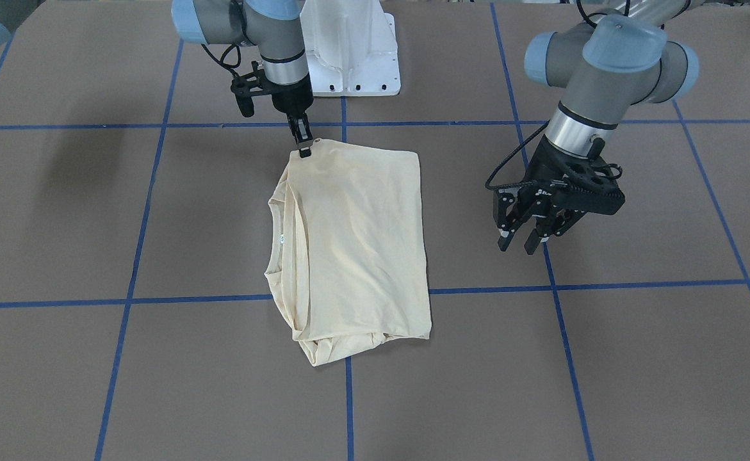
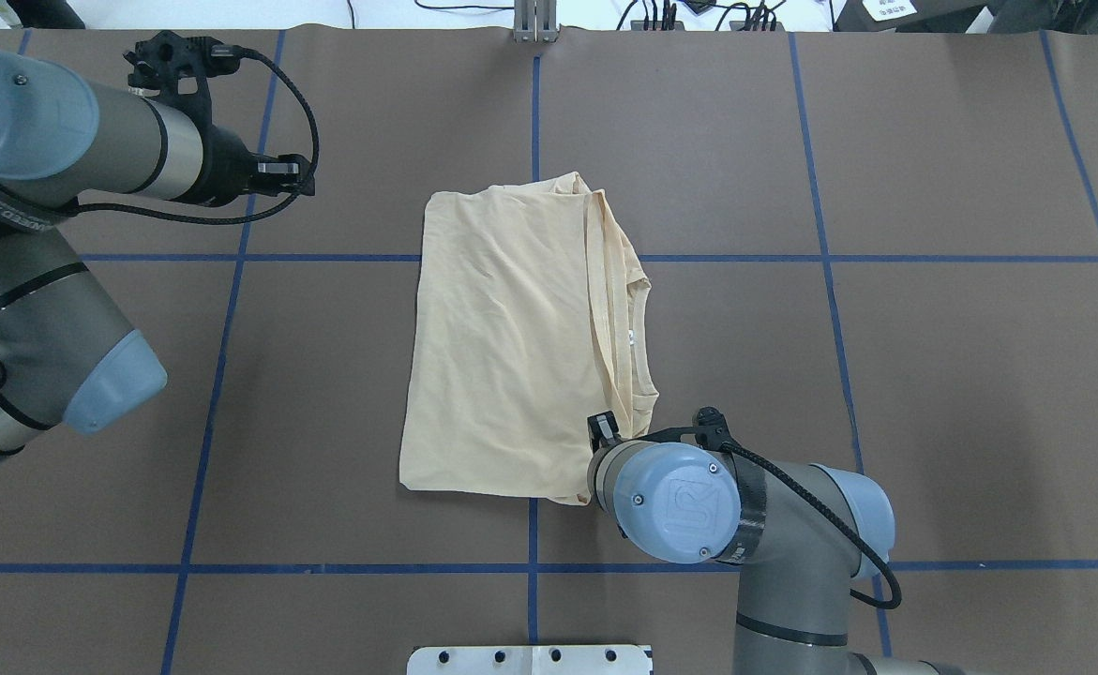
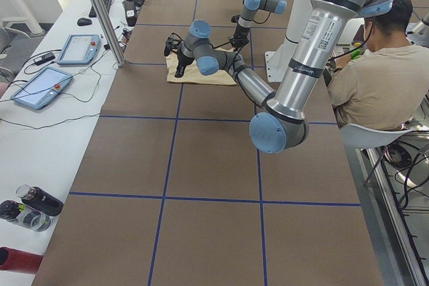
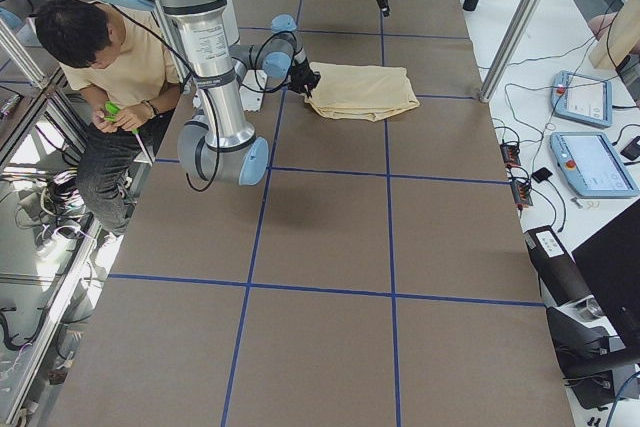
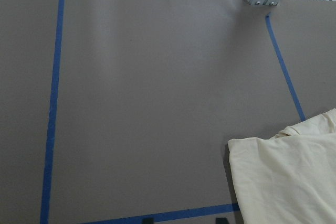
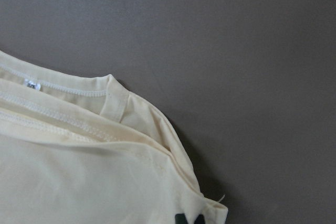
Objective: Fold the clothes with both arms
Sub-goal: 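Lower the left gripper to the shirt's near corner beside the right gripper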
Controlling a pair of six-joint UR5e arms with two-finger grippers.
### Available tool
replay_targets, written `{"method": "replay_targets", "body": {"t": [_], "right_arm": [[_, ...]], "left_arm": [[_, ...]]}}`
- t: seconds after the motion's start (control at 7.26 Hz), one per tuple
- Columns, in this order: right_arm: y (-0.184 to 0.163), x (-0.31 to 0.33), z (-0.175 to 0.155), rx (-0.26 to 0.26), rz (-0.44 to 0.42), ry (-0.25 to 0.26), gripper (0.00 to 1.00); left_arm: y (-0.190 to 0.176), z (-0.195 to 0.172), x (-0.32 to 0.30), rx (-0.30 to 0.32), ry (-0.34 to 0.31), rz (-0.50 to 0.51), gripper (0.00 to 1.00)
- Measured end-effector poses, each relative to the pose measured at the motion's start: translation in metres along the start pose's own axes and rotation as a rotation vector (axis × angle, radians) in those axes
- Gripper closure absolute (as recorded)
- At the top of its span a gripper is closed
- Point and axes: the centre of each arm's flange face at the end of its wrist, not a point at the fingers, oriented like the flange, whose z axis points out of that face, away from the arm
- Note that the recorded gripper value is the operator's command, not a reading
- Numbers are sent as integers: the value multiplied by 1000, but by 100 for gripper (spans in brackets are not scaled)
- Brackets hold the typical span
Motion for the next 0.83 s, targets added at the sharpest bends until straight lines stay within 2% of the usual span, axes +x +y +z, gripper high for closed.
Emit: {"method": "replay_targets", "body": {"t": [0.28, 0.55, 0.83], "right_arm": [[-9, 5, -6, 2, -1, 4, 100], [-12, 13, -8, 0, -8, 12, 100], [-13, 22, -10, -4, -16, 20, 100]], "left_arm": [[16, -14, 23, -12, 52, -147, 47], [61, -30, 57, -70, 120, -315, 46], [112, -38, 82, -113, 151, -466, 47]]}}
